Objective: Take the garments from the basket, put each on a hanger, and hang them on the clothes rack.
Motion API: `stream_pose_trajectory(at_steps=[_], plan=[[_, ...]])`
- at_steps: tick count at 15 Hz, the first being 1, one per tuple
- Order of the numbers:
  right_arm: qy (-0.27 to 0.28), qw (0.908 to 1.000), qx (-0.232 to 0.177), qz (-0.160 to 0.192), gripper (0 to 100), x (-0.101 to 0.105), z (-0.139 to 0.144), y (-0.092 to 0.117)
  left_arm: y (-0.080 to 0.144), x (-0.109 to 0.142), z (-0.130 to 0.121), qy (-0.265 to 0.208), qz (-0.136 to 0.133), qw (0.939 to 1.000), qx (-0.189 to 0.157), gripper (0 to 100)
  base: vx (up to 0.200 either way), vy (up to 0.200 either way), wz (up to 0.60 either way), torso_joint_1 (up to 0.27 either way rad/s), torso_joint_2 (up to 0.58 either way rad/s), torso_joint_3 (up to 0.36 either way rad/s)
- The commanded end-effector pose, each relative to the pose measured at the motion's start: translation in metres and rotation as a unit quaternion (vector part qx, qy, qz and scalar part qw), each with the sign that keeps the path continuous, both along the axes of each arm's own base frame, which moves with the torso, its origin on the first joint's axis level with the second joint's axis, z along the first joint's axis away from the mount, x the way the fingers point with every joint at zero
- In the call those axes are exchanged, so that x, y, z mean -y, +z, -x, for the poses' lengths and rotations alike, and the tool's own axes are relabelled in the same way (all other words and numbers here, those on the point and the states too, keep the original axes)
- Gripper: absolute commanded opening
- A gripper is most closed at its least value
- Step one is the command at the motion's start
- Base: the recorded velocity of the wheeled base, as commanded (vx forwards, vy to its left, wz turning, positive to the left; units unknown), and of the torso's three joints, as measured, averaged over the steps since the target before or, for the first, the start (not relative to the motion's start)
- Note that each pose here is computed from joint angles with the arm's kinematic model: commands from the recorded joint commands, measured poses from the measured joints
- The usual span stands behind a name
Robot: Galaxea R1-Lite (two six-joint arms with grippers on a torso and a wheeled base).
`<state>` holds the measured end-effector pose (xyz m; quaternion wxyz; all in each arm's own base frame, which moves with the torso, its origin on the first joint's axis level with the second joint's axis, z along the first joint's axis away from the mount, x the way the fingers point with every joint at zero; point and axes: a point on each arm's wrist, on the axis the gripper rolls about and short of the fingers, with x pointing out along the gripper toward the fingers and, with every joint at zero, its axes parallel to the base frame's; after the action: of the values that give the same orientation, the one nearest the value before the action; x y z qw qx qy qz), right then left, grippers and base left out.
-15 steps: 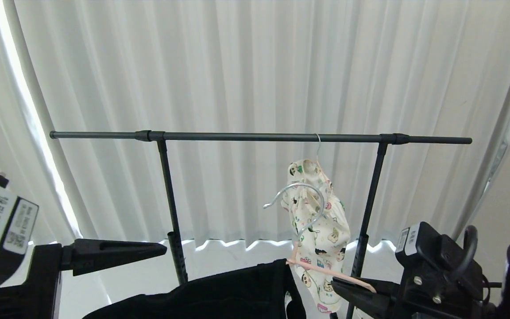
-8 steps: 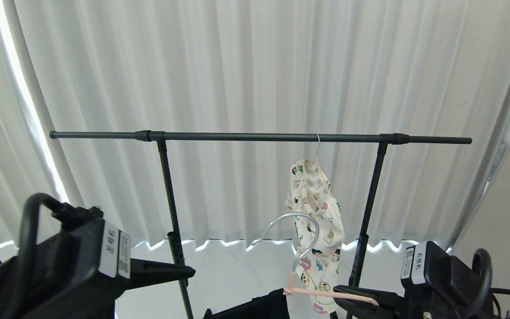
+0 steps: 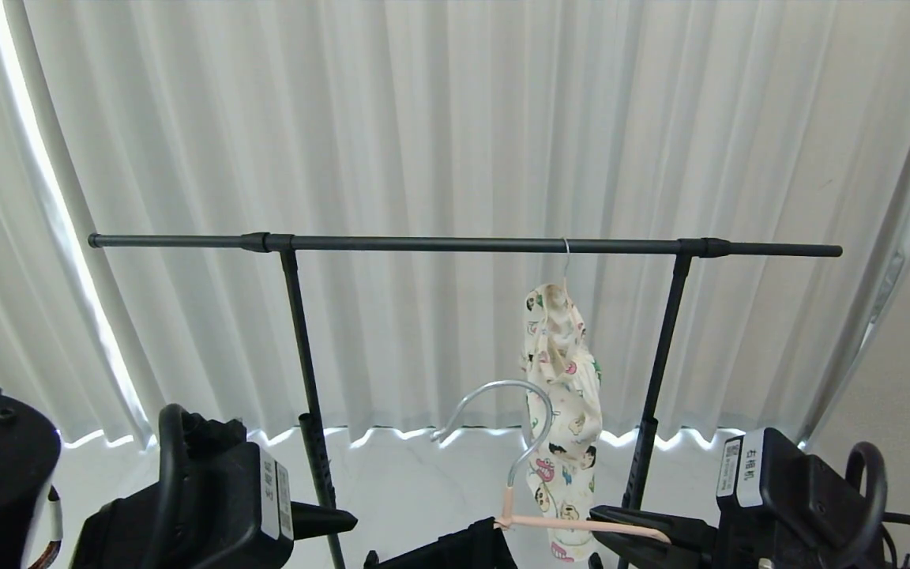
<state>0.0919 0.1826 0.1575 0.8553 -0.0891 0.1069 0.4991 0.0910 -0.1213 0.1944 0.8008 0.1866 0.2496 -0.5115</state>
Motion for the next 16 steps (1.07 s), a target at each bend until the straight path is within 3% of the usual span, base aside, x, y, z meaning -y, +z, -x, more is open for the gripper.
stream_pose_trajectory(at_steps=[1, 2, 3, 10, 11, 16], plan=[[0.002, 1.0000, 0.000, 0.000, 0, -0.0008, 0.0003, -0.0003, -0.0010, 0.0007, -0.0005, 0.000, -0.002, 1.0000, -0.001, 100, 0.000, 0.000, 0.00, 0.000, 0.00, 0.000], [0.002, 1.0000, 0.001, -0.002, 0, -0.0011, 0.0001, 0.0004, -0.0012, 0.0009, -0.0006, 0.000, 0.000, 1.0000, 0.000, 100, 0.000, 0.000, 0.00, 0.000, 0.00, 0.000], [0.002, 1.0000, 0.001, -0.003, 0, -0.0012, 0.0001, 0.0007, -0.0022, 0.0017, -0.0012, 0.000, -0.001, 1.0000, 0.000, 0, 0.000, 0.000, 0.00, 0.000, 0.00, 0.000], [0.003, 0.9998, 0.008, -0.016, 0, -0.0055, -0.0010, 0.0065, -0.0046, 0.0047, -0.0039, 0.001, -0.004, 1.0000, -0.003, 0, 0.000, 0.000, 0.00, 0.000, 0.00, 0.000], [0.003, 0.9999, 0.008, -0.015, 100, -0.0058, -0.0009, 0.0060, -0.0044, 0.0045, -0.0038, 0.001, -0.004, 1.0000, -0.002, 0, 0.000, 0.000, 0.00, 0.000, 0.00, 0.000], [-0.004, 0.9999, 0.008, -0.014, 100, -0.0035, -0.0010, 0.0053, -0.0087, -0.0004, -0.0055, 0.020, -0.011, 0.9997, -0.003, 0, 0.000, 0.000, 0.00, 0.000, 0.00, 0.000]])
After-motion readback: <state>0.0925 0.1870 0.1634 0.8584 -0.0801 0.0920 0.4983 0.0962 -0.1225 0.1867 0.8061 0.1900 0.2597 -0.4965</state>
